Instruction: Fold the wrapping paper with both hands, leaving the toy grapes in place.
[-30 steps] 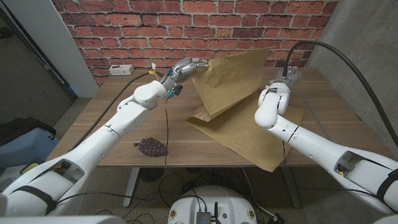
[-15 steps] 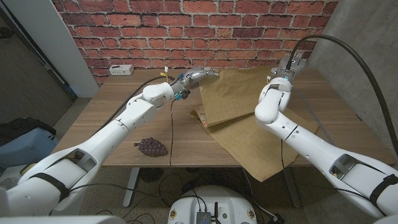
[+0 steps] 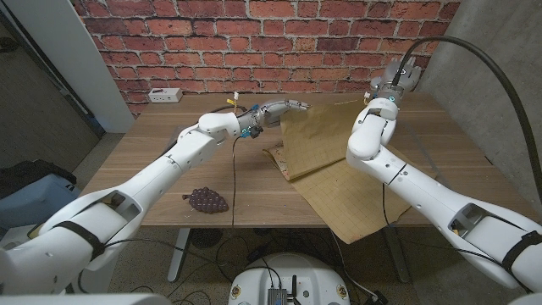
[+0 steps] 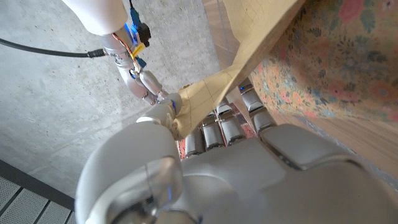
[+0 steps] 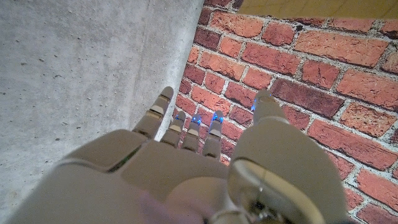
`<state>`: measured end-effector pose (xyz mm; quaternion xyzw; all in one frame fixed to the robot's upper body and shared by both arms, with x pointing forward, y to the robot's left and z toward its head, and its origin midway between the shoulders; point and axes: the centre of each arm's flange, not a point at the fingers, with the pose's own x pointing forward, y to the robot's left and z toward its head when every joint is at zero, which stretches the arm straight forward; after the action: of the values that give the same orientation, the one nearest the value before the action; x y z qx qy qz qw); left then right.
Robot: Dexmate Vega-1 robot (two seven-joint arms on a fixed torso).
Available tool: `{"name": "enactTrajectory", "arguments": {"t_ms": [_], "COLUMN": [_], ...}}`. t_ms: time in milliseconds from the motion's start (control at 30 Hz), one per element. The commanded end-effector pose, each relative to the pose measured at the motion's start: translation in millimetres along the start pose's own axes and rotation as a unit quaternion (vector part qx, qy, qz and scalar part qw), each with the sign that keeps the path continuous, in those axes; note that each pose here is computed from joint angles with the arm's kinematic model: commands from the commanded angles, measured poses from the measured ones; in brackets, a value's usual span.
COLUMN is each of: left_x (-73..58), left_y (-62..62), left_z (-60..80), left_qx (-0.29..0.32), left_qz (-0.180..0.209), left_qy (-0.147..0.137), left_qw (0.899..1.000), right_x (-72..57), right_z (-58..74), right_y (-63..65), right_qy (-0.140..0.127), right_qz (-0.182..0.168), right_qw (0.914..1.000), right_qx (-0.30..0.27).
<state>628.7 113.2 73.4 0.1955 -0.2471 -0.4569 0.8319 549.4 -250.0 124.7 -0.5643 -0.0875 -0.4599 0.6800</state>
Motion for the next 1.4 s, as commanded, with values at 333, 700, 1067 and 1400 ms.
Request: {"name": "enactTrajectory", "arguments": {"t_ms": [333, 700, 1067, 1400], "left_x": [33.3, 43.9, 50.3, 20.2], "left_y": [-33.9, -54.8, -63.3, -38.8], "left_z": [-3.3, -4.6, -15.1, 1.1], "left_qx": [0.003, -0.010, -0.064, 0.042], "left_qz": [-0.159, -0.277, -0.275, -0.142], "left_qy": [0.026, 0.020, -0.007, 0.027], "left_qw": [0.987, 0.961, 0.959, 0.989], "right_x": [-3.2, -3.9, -5.1, -10.3], "right_z": [26.6, 35.0, 38.8, 33.9], "right_y": [-27.2, -24.7, -21.3, -18.0], "right_qy": [-0.057, -0.073, -0.082, -0.085], "right_qz": [-0.056, -0.050, -0.046, -0.030], "right_qw": [0.9965, 0.9959, 0.9954, 0.9959], "right_qx": [0.023, 0.020, 0.019, 0.015]}}
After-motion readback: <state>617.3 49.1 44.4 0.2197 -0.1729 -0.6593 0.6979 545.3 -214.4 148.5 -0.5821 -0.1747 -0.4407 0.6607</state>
